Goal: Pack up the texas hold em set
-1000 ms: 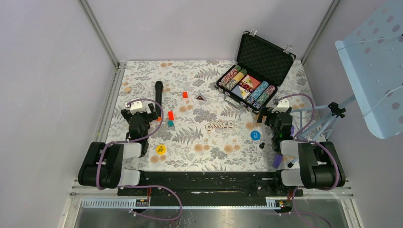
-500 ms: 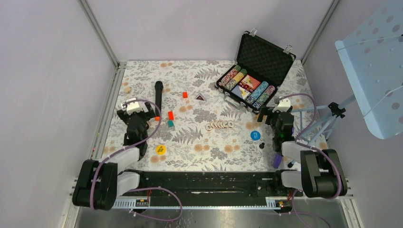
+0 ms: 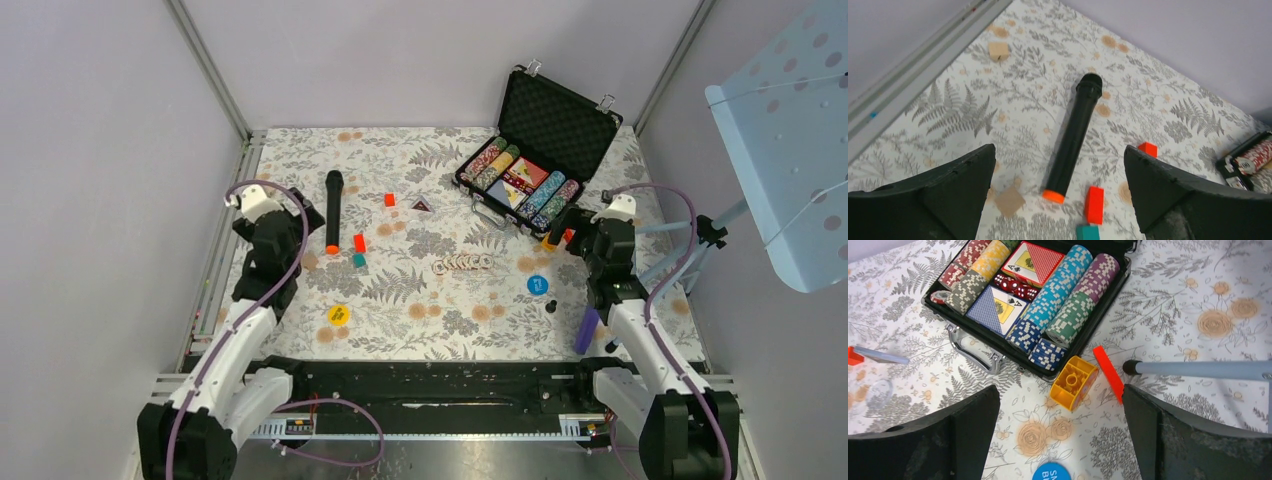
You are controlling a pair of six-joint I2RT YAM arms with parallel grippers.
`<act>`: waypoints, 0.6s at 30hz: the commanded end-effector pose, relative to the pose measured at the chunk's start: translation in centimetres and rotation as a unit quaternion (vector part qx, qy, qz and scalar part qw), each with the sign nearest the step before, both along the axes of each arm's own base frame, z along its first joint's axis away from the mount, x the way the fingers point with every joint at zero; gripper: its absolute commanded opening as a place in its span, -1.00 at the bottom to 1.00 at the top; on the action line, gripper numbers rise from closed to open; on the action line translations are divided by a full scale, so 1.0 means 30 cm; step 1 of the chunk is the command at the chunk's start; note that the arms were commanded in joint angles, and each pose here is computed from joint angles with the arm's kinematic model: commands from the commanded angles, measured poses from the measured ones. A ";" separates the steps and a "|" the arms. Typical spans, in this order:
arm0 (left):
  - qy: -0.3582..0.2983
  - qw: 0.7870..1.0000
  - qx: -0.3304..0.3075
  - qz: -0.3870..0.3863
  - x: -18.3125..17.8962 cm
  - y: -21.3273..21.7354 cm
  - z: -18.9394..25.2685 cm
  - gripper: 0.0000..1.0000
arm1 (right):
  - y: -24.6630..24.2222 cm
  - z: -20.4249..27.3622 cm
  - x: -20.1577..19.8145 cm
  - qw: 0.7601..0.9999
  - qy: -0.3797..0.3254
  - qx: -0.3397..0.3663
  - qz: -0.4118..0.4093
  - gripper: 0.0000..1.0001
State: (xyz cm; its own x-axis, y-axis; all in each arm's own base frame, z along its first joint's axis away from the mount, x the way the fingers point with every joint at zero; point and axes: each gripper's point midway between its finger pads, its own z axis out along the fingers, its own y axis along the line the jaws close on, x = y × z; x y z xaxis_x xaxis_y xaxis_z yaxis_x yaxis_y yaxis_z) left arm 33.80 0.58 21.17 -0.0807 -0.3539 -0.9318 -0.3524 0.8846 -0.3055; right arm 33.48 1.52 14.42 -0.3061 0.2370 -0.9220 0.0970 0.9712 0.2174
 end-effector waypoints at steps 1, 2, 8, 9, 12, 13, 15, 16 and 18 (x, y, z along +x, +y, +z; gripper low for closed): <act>0.060 0.996 -0.065 -0.007 -0.095 -0.034 -0.025 0.98 | -0.005 0.020 -0.058 0.997 0.050 0.044 -0.033 0.97; 0.066 0.995 -0.072 -0.007 -0.110 -0.036 -0.022 0.98 | -0.003 0.030 -0.063 0.996 0.051 0.054 -0.038 0.97; 0.089 0.989 -0.110 -0.037 -0.175 -0.080 0.020 0.98 | 0.035 -0.001 -0.100 0.990 0.112 0.083 -0.026 0.97; 0.091 0.988 -0.113 -0.046 -0.180 -0.091 0.033 0.98 | 0.050 0.000 -0.097 0.990 0.113 0.085 -0.012 0.97; 0.105 0.986 -0.117 -0.063 -0.197 -0.112 0.058 0.98 | 0.093 0.003 -0.090 0.988 0.119 0.098 0.022 0.97; 0.109 0.985 -0.114 -0.070 -0.202 -0.116 0.064 0.98 | 0.095 0.001 -0.089 0.987 0.125 0.098 0.024 0.97; 0.117 0.985 -0.099 -0.079 -0.215 -0.115 0.073 0.98 | 0.086 -0.006 -0.090 0.986 0.140 0.088 0.020 0.97; 0.119 0.985 -0.091 -0.082 -0.221 -0.111 0.080 0.98 | 0.083 -0.006 -0.092 0.986 0.144 0.084 0.020 0.97; 0.117 0.986 -0.073 -0.098 -0.228 -0.115 0.098 0.98 | 0.087 0.001 -0.094 0.986 0.143 0.082 0.026 0.97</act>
State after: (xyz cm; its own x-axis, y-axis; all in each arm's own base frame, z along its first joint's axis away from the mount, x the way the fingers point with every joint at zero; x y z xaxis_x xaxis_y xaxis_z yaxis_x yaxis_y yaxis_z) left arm 27.80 -2.23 22.33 -0.3330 -0.4995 -0.7997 -0.3341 0.8556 -0.3953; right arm 30.34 3.57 12.51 -0.5643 0.3680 -0.7390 0.1699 0.9278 0.3322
